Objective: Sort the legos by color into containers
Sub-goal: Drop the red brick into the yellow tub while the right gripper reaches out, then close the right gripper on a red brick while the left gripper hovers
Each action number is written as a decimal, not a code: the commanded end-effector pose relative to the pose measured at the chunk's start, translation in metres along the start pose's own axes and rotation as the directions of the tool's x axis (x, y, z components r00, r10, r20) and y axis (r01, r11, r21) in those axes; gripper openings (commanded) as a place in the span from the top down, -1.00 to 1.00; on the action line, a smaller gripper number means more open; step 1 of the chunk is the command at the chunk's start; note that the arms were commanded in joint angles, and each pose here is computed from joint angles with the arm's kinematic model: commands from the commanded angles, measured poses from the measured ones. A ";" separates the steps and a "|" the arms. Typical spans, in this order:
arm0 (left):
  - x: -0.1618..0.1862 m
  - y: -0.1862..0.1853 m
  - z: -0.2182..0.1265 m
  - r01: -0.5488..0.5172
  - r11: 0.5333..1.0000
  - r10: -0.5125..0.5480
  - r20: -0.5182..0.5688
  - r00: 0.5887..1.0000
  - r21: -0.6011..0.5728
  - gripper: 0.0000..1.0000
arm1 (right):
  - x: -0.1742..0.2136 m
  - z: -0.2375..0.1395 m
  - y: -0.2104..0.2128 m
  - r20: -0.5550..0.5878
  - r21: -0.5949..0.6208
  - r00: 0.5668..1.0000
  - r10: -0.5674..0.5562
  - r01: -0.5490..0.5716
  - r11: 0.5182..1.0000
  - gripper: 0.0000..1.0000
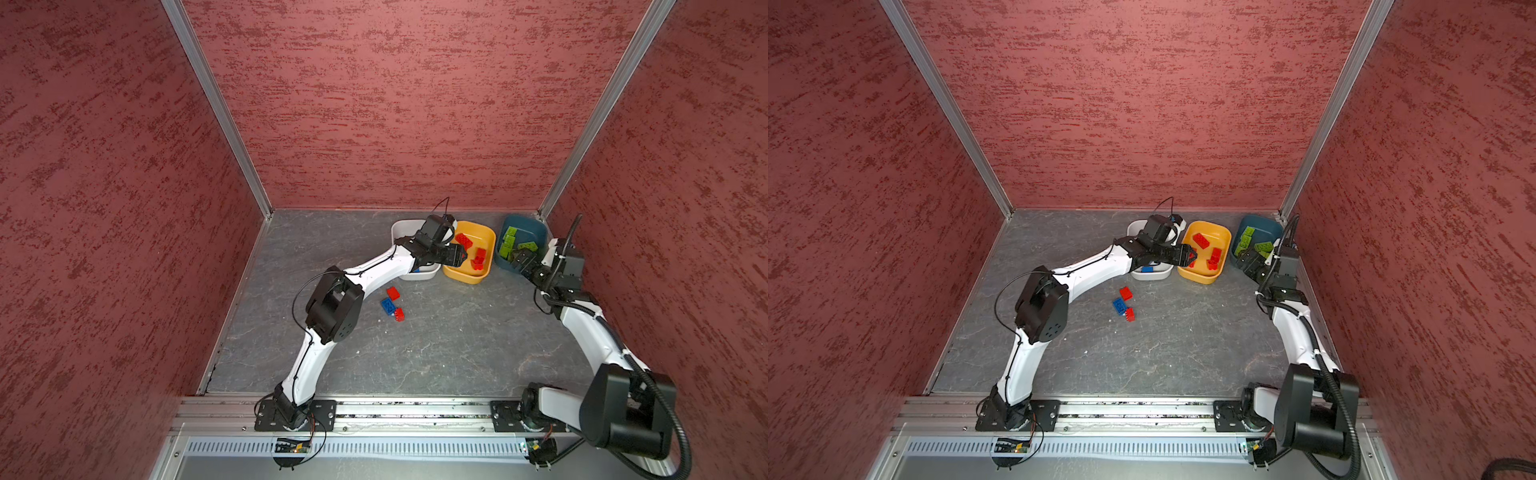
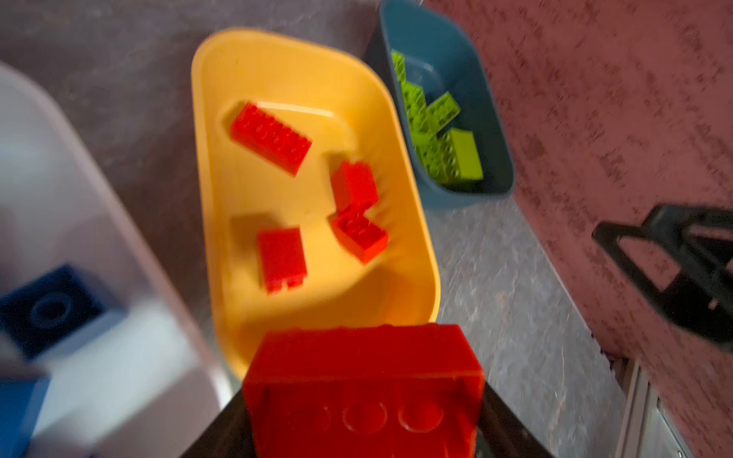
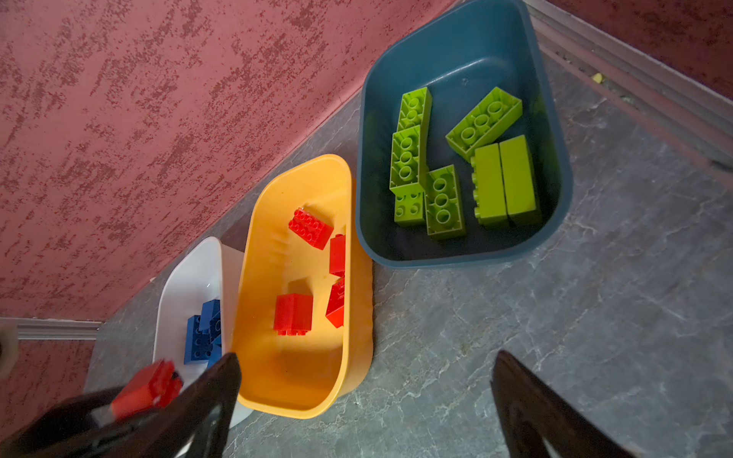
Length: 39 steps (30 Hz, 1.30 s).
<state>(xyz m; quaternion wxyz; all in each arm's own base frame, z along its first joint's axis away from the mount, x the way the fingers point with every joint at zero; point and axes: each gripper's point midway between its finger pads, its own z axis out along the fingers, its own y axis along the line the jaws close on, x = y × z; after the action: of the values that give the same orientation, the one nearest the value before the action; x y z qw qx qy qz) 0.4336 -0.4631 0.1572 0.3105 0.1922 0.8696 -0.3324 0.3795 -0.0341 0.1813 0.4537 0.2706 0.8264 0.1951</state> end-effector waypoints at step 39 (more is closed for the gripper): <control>0.006 0.137 -0.183 0.397 0.885 -0.342 0.241 0.908 -0.244 -0.99 | 0.232 0.007 0.168 -0.154 -0.379 0.713 -0.684 0.597 0.707 -0.86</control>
<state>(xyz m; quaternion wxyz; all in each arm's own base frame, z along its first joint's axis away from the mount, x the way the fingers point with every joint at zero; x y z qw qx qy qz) 0.4167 -0.2725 0.1983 0.3211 0.0126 0.8971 -0.3031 0.3257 0.2188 0.1185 0.3881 -0.0796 0.8937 0.2104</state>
